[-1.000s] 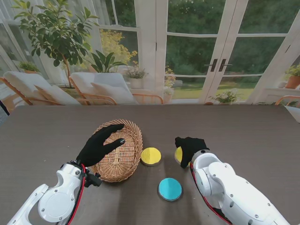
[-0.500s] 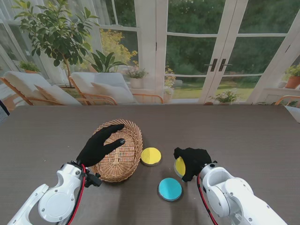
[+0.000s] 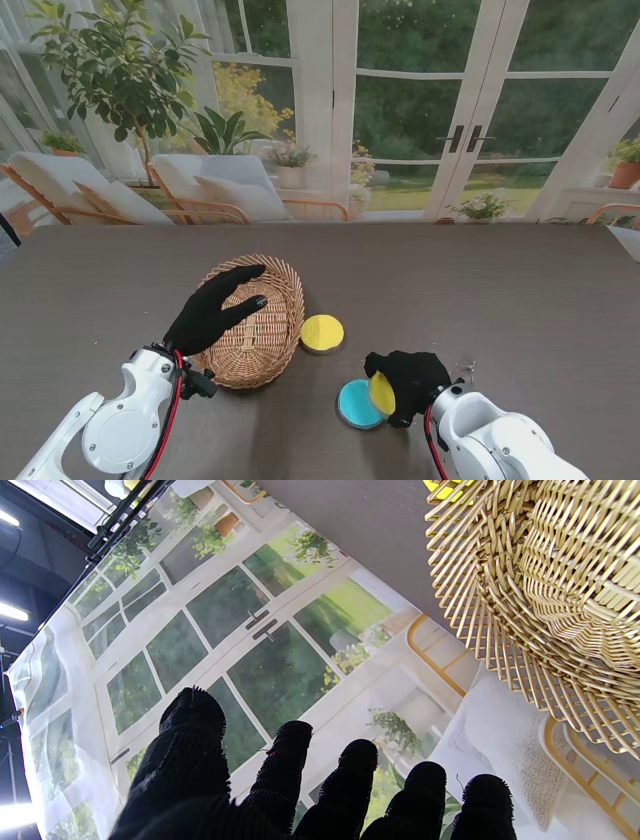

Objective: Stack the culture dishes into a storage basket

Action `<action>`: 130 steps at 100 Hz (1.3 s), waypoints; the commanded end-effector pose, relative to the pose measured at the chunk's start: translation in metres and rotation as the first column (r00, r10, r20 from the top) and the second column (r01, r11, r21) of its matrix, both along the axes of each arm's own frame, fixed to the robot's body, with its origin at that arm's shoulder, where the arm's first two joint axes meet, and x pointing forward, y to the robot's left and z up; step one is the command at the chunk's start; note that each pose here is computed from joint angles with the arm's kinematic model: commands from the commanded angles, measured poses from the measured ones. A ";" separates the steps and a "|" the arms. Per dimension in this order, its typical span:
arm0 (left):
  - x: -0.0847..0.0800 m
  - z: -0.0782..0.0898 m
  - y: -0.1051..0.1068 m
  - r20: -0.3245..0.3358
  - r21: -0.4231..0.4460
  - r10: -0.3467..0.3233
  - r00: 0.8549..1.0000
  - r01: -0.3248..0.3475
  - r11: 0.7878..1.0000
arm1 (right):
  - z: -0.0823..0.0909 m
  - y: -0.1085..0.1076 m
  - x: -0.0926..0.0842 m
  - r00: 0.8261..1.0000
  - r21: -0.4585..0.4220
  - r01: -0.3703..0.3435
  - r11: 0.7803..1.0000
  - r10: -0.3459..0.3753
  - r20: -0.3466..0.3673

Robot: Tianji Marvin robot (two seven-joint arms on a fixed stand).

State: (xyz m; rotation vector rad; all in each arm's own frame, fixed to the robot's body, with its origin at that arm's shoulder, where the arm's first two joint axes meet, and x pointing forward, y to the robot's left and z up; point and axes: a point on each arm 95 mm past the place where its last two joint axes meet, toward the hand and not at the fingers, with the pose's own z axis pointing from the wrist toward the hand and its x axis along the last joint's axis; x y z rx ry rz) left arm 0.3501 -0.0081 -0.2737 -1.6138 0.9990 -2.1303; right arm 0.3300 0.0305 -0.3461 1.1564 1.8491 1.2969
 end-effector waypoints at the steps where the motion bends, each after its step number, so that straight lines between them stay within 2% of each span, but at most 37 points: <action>1: -0.001 -0.001 -0.002 -0.014 0.002 -0.013 1.000 0.013 1.000 | -0.011 0.002 -0.009 0.999 -0.010 -0.018 1.000 0.017 -0.035; 21: -0.001 -0.001 -0.001 -0.015 0.002 -0.012 1.000 0.012 1.000 | -0.020 0.009 -0.013 0.999 -0.009 -0.031 0.999 0.031 -0.030; 92: -0.003 0.000 0.000 -0.015 0.004 -0.006 1.000 0.006 1.000 | -0.007 0.038 -0.017 0.998 -0.041 -0.060 0.997 0.061 0.030; 130: -0.003 0.000 0.000 -0.013 0.004 -0.004 1.000 0.004 1.000 | -0.012 0.051 -0.012 0.996 -0.088 -0.063 0.994 0.068 0.054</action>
